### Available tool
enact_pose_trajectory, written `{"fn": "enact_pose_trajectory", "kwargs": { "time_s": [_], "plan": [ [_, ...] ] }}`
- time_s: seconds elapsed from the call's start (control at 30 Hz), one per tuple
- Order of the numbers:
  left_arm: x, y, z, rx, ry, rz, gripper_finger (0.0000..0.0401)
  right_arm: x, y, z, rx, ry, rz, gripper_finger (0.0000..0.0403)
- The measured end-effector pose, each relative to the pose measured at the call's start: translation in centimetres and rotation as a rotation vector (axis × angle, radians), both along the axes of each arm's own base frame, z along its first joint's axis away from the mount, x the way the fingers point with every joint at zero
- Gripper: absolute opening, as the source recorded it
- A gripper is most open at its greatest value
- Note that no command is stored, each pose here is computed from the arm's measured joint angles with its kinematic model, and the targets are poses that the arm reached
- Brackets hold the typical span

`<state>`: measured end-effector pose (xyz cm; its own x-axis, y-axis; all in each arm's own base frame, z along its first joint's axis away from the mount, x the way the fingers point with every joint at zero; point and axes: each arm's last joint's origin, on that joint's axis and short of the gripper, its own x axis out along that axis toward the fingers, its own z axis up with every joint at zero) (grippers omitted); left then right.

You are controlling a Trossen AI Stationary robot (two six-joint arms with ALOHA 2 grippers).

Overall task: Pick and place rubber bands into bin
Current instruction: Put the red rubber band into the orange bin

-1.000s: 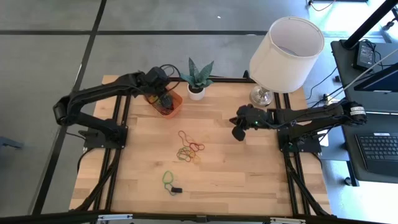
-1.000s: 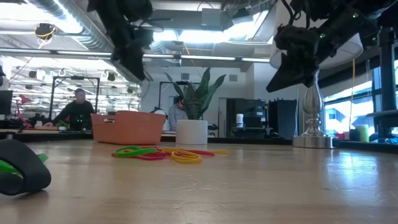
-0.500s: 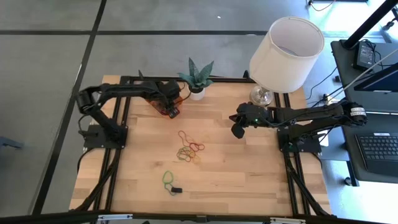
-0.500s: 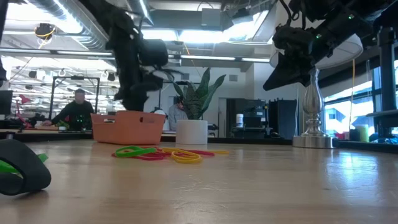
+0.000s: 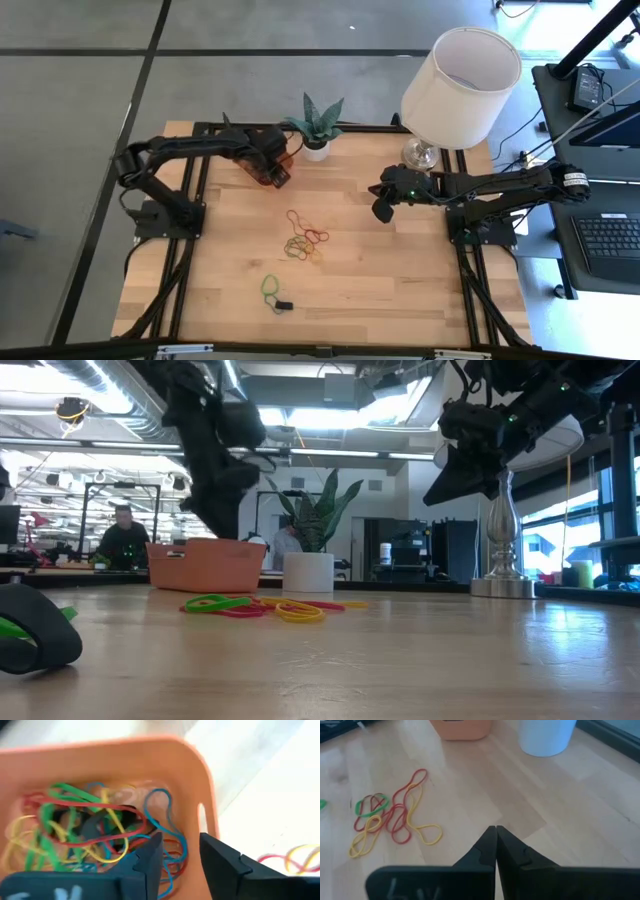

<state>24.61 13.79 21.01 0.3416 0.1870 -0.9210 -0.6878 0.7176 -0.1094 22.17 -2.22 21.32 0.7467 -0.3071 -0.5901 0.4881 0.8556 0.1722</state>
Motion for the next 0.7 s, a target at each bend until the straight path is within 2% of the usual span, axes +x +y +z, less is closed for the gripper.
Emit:
{"fn": "enact_pose_trajectory", "kwargs": {
  "time_s": [0.2,0.37,0.57,0.7],
  "plan": [
    [-1.5,-1.2,3.8,0.076,-0.032,0.105,0.0122,0.0,0.1,0.0,0.018,0.006,0.045,0.0007],
    [-2.1,-4.0,6.1,0.079,-0.11,0.162,0.0085,0.1,0.1,0.0,-0.006,0.006,0.069,0.0007],
    [-1.1,-9.6,6.6,0.124,-0.133,0.064,0.0009,0.1,0.1,0.0,-0.056,0.021,0.108,0.0007],
    [-0.8,-13.5,6.0,0.133,-0.151,-0.017,0.0002,0.2,0.1,0.2,-0.069,0.011,0.121,0.0007]
  ]
}}
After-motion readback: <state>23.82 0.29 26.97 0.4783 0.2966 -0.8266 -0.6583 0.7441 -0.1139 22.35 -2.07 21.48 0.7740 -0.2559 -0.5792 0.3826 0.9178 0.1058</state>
